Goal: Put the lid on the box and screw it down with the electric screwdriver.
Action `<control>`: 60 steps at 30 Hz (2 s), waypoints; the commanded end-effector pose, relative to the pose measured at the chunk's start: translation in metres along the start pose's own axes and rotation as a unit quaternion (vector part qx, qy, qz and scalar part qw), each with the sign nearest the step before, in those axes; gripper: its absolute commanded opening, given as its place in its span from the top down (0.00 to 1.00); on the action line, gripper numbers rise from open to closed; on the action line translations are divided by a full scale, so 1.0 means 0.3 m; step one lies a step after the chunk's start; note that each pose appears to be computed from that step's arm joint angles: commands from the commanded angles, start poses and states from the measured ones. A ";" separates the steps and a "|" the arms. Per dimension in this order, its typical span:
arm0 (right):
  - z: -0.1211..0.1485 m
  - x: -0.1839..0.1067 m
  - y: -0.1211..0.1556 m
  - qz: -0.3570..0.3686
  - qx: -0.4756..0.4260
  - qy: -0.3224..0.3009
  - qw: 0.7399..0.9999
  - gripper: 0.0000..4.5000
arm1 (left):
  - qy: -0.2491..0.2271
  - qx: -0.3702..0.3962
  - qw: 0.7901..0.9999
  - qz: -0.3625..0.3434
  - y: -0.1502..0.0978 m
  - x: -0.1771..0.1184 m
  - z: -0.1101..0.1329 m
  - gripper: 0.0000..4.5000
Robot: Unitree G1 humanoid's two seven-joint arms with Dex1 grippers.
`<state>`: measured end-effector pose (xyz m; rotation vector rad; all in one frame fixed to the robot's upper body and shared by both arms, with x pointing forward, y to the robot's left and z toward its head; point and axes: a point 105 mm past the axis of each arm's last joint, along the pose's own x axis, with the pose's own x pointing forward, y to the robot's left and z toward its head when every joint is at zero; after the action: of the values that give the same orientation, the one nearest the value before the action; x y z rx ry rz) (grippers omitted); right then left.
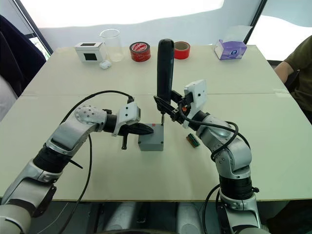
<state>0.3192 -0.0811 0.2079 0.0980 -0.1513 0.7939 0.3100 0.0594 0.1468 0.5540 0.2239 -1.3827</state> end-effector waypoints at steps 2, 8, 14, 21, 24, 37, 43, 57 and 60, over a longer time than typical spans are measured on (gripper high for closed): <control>0.018 -0.002 0.010 0.003 -0.032 -0.019 0.999 0.59 | 0.015 -0.010 1.000 0.001 -0.008 -0.013 -0.025 1.00; -0.019 -0.011 -0.014 -0.018 -0.032 -0.018 0.999 0.59 | 0.017 -0.022 1.000 0.004 -0.023 -0.022 -0.035 1.00; -0.121 -0.037 0.007 -0.003 -0.043 0.040 0.998 0.59 | 0.022 -0.029 0.999 0.005 -0.037 -0.027 -0.050 1.00; -0.175 -0.034 0.004 -0.008 -0.049 0.077 0.996 0.59 | 0.029 -0.030 0.999 0.005 -0.040 -0.016 -0.063 1.00; -0.206 -0.034 0.015 -0.008 -0.048 0.096 0.994 0.59 | 0.029 -0.032 0.999 0.005 -0.039 -0.014 -0.067 1.00; -0.217 -0.035 0.001 -0.024 -0.035 0.095 0.995 0.59 | 0.027 -0.035 0.999 0.009 -0.034 -0.009 -0.068 1.00; -0.196 -0.023 0.007 -0.021 -0.029 0.078 0.996 0.59 | 0.033 -0.035 0.999 0.011 -0.034 -0.013 -0.080 1.00; -0.170 -0.029 0.004 -0.017 -0.031 0.069 0.997 0.59 | 0.036 -0.037 0.999 0.012 -0.038 -0.017 -0.092 1.00; -0.148 -0.029 0.002 -0.016 -0.033 0.060 0.998 0.59 | 0.035 -0.037 0.999 0.010 -0.043 -0.013 -0.092 1.00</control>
<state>0.3145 -0.0758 0.1861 -0.0179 -0.1752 0.7696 0.3024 0.0704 0.1327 0.5249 0.2758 -1.3482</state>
